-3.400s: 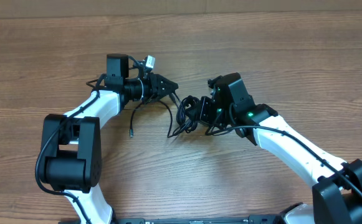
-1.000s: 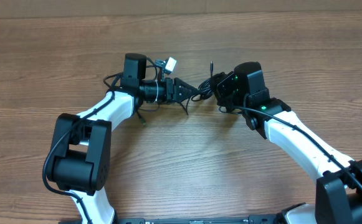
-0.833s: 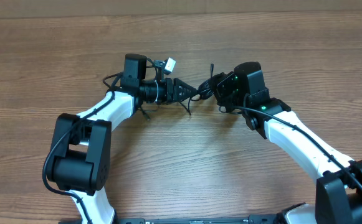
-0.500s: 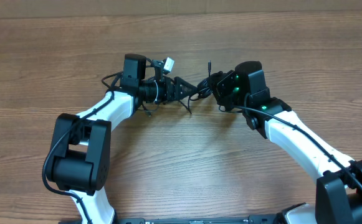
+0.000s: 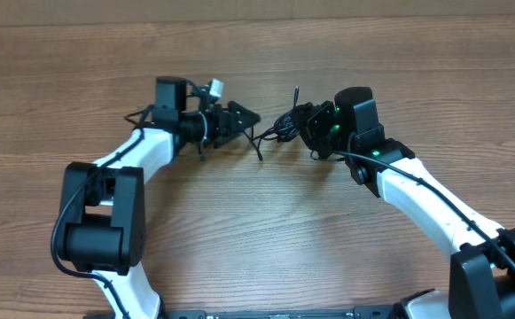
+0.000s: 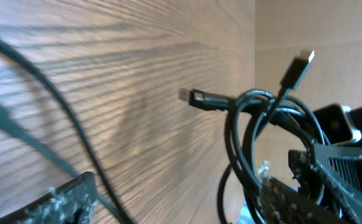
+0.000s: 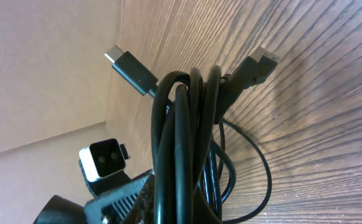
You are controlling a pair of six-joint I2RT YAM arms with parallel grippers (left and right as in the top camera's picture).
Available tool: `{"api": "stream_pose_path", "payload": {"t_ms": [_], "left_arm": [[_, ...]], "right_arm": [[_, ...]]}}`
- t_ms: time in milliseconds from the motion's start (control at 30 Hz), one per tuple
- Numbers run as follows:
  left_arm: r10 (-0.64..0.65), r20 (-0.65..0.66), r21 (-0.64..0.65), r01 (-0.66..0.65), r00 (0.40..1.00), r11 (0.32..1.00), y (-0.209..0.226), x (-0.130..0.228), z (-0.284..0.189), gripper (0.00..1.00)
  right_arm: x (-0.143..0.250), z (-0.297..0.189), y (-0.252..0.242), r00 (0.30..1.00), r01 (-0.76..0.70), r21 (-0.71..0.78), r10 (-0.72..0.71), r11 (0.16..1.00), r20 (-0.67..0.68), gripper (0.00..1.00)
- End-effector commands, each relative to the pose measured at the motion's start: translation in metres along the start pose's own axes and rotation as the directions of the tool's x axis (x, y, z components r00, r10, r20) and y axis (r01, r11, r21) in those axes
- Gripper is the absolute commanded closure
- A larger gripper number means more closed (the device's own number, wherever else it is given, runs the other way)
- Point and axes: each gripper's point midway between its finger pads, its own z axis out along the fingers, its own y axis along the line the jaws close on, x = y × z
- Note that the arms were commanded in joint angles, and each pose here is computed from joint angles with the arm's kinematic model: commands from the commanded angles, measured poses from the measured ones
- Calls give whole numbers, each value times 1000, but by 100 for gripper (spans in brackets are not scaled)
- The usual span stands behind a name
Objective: Untangle cables
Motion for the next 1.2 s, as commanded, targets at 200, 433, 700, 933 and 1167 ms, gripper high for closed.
{"api": "stream_pose_path", "payload": {"t_ms": [200,433,700,933,1167], "left_arm": [[-30,-3,11,30,1000,999,3,-1,-6,15],[17,-64,84,-12,998,996,-2,10,-1,17],[40,-159,182,-10,987,983,-10,31,14,16],[122,-263,344,-25,957,939,-33,60,10,26],[89,-310,271,-2,946,963,-22,80,21,42]], "right_arm": [[10,-4,14,998,39,-44,-41,998,-53,96],[10,-4,14,995,86,-47,-89,995,-50,96],[13,-4,19,993,93,-73,-98,993,-67,96],[10,-5,21,993,93,-80,-97,993,-60,96],[12,-5,27,992,96,-105,-103,990,-66,96]]}}
